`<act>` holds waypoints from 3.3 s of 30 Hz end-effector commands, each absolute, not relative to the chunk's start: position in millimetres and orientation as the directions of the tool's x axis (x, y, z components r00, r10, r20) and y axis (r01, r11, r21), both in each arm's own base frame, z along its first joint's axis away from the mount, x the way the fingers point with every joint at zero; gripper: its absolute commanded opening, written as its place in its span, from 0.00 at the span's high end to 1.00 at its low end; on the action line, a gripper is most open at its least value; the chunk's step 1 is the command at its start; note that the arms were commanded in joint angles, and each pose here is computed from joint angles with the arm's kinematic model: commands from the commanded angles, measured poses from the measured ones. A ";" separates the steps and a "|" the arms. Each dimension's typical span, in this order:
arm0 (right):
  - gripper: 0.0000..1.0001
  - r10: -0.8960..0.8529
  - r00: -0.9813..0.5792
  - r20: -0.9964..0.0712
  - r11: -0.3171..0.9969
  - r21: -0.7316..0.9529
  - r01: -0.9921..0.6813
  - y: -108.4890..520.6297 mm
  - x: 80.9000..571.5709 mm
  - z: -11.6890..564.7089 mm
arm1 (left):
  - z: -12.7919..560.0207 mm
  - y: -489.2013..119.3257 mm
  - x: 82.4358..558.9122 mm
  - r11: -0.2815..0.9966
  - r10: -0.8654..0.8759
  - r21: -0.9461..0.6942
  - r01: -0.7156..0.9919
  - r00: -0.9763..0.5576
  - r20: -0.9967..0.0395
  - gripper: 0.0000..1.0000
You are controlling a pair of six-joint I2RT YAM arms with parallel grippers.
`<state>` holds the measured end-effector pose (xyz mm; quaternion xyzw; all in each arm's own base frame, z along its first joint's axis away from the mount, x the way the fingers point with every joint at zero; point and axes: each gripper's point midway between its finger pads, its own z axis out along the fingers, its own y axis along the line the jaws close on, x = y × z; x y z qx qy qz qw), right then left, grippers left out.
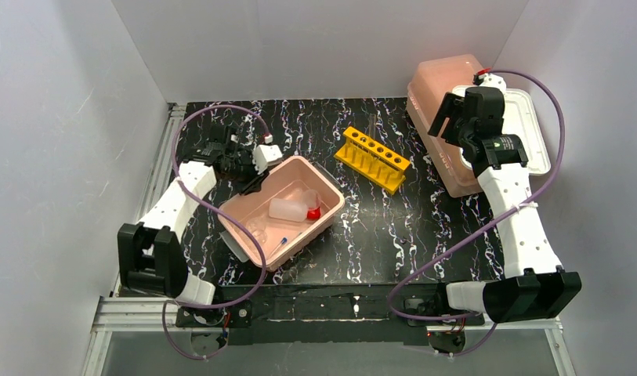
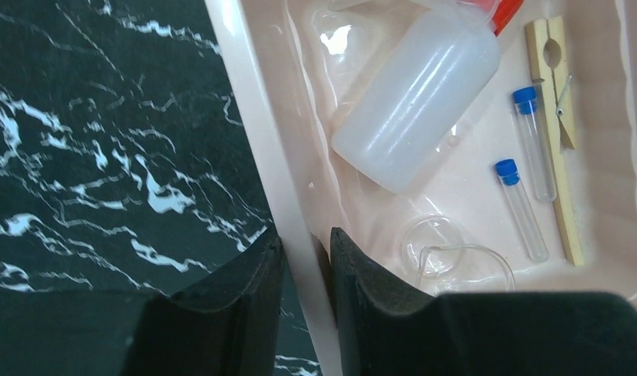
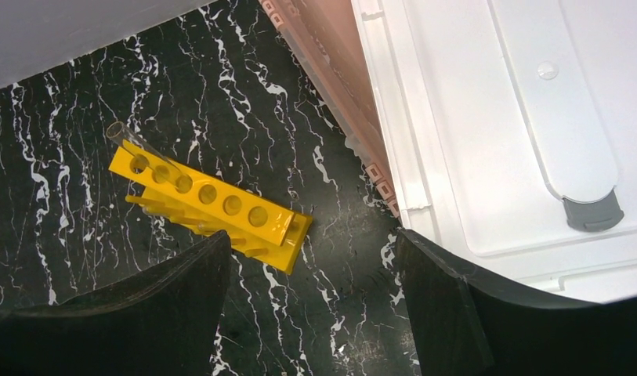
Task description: Organize the chemistry lab equipment
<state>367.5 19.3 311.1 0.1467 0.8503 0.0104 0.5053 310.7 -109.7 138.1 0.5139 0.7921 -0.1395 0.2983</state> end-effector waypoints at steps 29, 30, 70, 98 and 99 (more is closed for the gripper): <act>0.13 0.020 -0.554 -0.833 0.926 -0.194 0.325 -22.7 431.7 282.1 | 194.3 -199.2 341.0 -0.038 0.775 0.296 0.954 0.215 -0.595 0.31; 0.17 0.012 -0.562 -0.827 0.921 -0.210 0.327 -23.7 434.0 277.3 | 200.9 -198.6 339.6 -0.038 0.777 0.318 0.947 0.228 -0.587 0.23; 0.99 -0.212 -0.549 -0.809 0.853 -0.427 0.300 0.9 431.6 304.8 | 275.9 -159.4 316.4 0.217 0.782 0.537 0.815 0.184 -0.595 0.02; 0.99 -0.382 -0.241 -0.892 0.591 -0.035 -0.806 275.8 233.6 367.8 | 357.8 -148.6 268.7 0.399 0.576 0.769 0.500 0.516 -0.634 0.02; 0.99 -0.372 -0.232 -0.899 0.550 -0.012 -0.835 282.4 223.9 368.5 | 368.0 -148.2 264.4 0.431 0.547 0.765 0.478 0.536 -0.643 0.02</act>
